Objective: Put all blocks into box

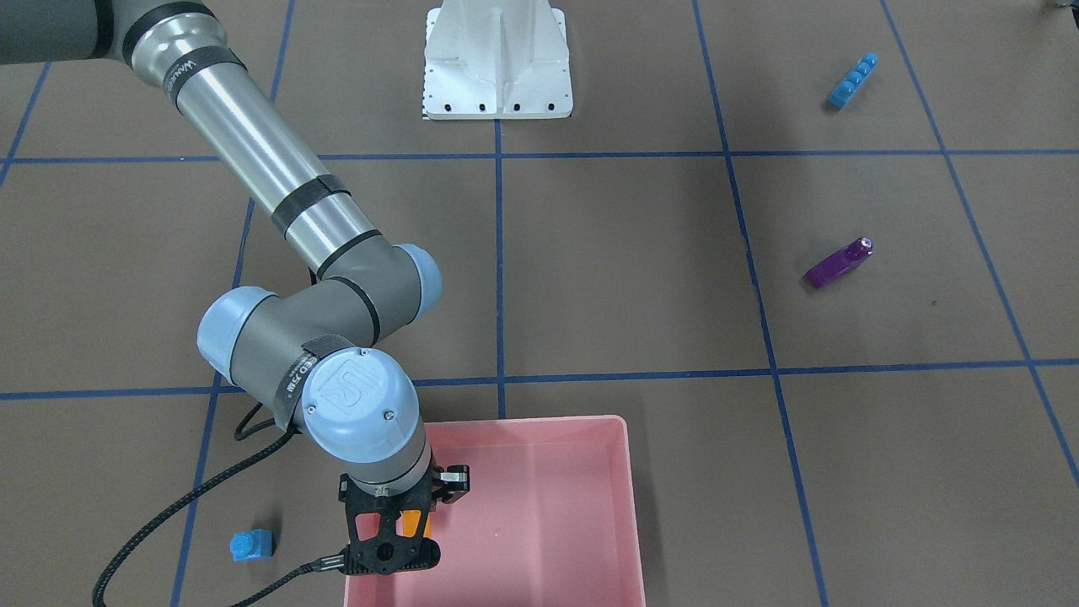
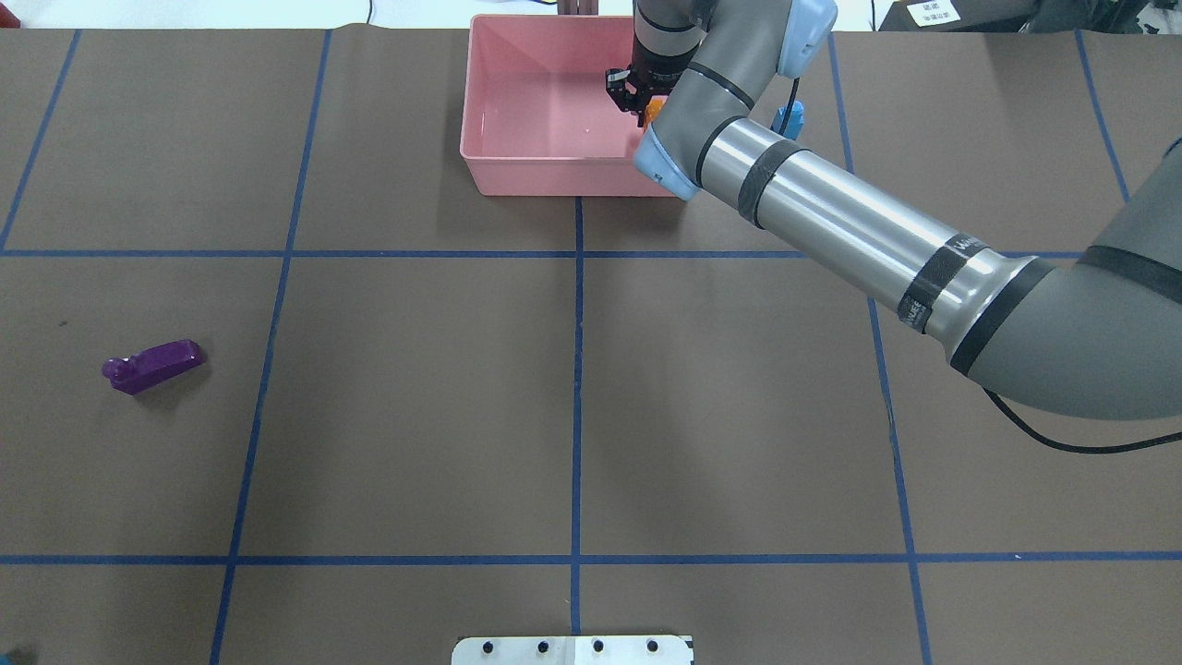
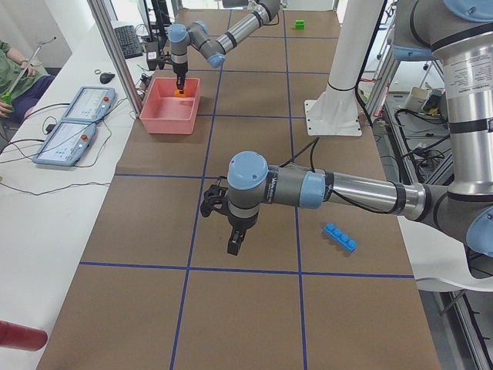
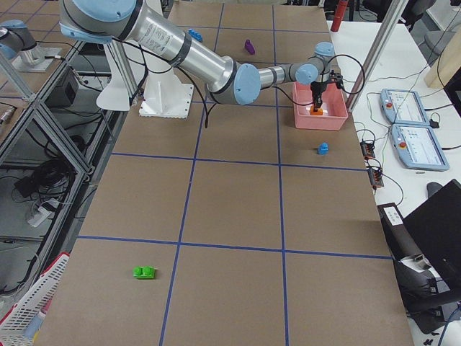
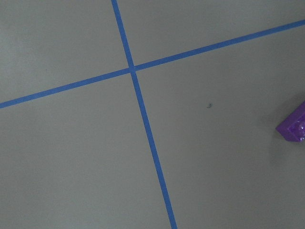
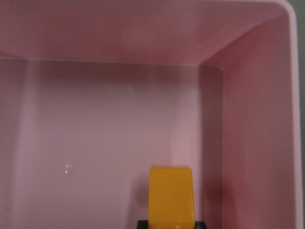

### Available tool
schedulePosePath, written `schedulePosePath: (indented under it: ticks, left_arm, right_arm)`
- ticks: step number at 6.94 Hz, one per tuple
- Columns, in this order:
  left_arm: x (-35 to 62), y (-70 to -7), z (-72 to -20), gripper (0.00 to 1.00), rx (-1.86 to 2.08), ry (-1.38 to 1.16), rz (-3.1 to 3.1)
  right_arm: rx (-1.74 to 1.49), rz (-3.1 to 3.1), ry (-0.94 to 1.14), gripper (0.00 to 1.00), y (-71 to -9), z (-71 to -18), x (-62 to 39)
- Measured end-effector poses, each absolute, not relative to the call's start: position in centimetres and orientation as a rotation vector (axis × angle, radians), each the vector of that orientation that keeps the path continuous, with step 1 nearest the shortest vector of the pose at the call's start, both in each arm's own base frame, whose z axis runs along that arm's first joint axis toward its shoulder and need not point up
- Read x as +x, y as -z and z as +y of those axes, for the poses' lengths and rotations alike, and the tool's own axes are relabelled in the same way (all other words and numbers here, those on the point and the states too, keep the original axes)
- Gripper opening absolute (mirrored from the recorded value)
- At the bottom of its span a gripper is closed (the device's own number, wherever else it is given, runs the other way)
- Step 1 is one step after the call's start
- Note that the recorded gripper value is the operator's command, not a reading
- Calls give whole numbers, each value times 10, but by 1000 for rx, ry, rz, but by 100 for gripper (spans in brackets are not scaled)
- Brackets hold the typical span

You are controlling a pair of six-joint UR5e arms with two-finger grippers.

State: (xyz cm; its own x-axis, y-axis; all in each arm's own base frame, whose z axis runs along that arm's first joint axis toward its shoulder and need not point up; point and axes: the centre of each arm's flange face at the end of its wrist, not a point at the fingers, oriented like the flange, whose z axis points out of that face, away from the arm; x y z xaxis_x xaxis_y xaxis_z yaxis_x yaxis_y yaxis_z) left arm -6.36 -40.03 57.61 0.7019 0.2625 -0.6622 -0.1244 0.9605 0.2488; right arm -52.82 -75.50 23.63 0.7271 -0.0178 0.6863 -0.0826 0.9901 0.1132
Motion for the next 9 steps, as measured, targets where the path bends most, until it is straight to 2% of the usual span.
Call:
schedulePosePath:
  ticks: [1, 6, 9]
  left_arm:
    - [-64, -576, -400, 100, 191, -218, 764]
    - [-63, -576, -400, 100, 191, -217, 764]
    - [-58, -549, -431, 100, 280, -265, 756]
  right_arm:
    - [138, -755, -36, 96, -239, -754, -529]
    - [172, -764, -35, 99, -231, -754, -530]
    - [165, -764, -78, 99, -167, -763, -479]
